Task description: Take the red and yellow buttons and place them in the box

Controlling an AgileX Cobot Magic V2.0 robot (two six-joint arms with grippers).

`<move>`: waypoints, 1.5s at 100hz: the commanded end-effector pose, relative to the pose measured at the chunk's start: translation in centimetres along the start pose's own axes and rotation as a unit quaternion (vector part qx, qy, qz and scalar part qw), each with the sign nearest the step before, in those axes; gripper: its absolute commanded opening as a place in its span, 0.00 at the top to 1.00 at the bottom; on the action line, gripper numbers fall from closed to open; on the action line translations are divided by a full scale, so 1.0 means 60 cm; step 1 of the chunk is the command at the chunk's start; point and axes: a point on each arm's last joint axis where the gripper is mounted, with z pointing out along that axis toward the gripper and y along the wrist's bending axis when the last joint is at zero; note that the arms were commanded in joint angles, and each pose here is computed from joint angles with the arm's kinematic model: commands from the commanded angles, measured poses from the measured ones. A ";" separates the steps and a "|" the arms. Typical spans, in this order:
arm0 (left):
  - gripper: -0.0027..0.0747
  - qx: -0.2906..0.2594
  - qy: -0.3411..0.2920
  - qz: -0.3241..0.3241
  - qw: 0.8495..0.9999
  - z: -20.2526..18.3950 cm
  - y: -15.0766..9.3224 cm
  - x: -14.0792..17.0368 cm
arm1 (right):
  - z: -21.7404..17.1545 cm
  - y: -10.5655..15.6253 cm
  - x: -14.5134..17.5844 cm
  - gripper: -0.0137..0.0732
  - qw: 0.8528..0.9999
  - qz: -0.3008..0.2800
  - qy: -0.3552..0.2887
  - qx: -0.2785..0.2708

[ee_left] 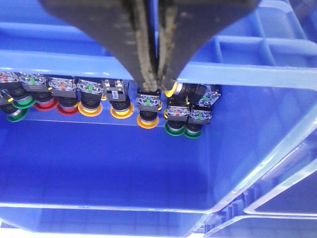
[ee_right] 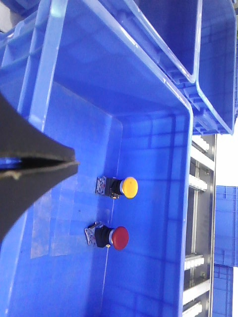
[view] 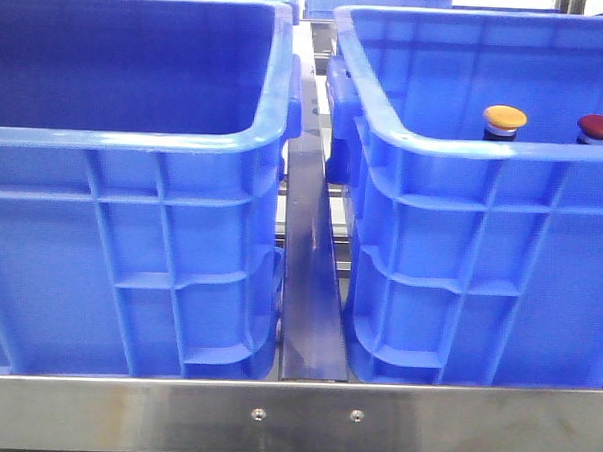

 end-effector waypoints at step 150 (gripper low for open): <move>0.99 0.005 -0.039 -0.004 0.999 -0.003 -0.001 -0.002 | 0.009 -0.038 0.096 0.96 0.987 0.015 -0.100 0.122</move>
